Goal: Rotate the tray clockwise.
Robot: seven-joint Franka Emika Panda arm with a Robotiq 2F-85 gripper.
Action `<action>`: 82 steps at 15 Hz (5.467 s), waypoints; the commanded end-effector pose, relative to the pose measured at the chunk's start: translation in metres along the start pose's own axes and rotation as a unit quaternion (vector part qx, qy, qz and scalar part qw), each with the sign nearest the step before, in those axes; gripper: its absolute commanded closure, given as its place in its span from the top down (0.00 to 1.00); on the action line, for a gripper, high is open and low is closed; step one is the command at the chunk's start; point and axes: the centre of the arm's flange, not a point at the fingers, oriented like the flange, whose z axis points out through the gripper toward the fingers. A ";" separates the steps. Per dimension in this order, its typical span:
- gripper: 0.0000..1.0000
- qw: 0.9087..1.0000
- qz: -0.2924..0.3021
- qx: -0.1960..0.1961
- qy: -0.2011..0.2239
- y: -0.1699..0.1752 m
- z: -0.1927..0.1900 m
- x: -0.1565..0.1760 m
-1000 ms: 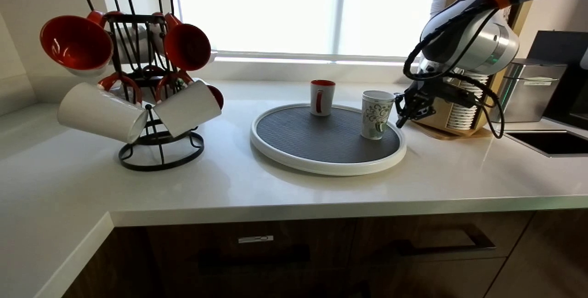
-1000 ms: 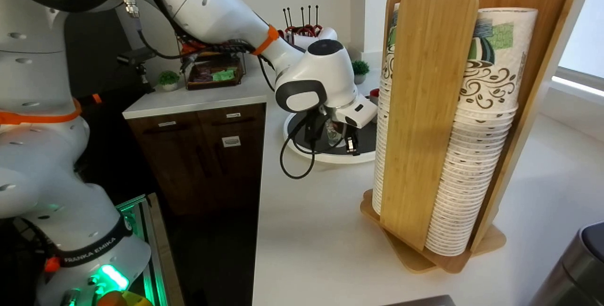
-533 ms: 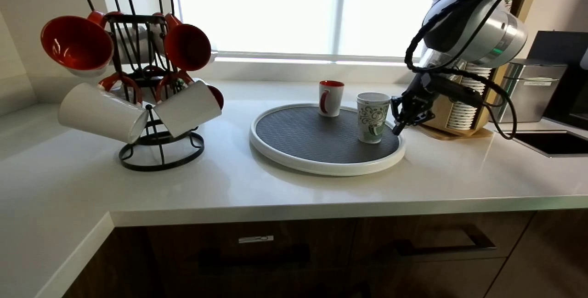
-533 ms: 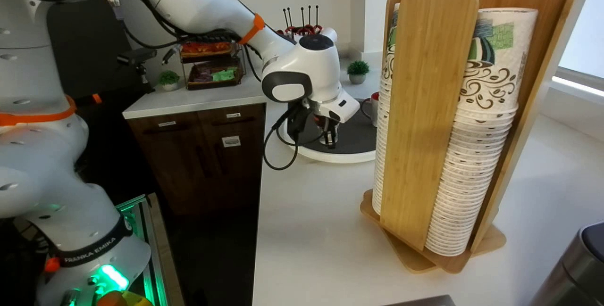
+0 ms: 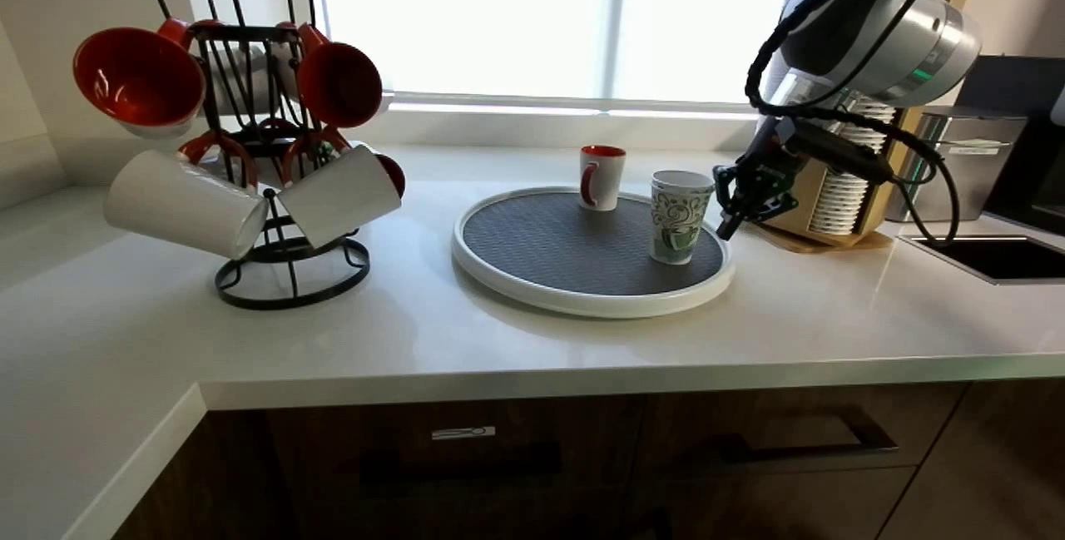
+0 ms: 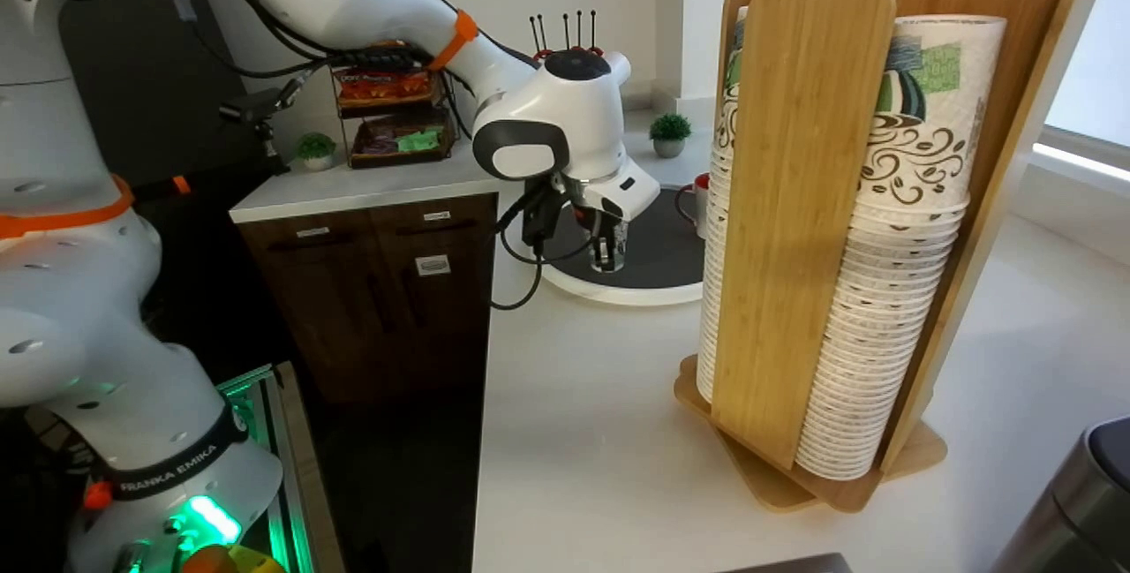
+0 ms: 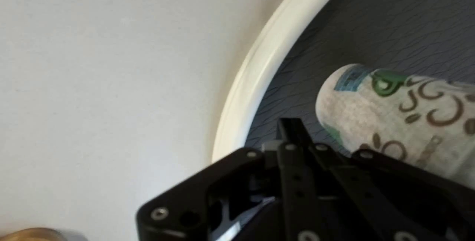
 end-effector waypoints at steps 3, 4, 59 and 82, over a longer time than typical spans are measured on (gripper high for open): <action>0.00 0.999 0.033 -0.014 0.028 0.028 -0.011 0.010; 0.00 0.999 0.036 -0.003 0.037 0.029 -0.011 0.014; 0.00 0.990 -0.116 0.051 -0.056 -0.047 0.045 -0.034; 0.00 0.979 -0.177 0.066 -0.072 -0.077 0.071 -0.047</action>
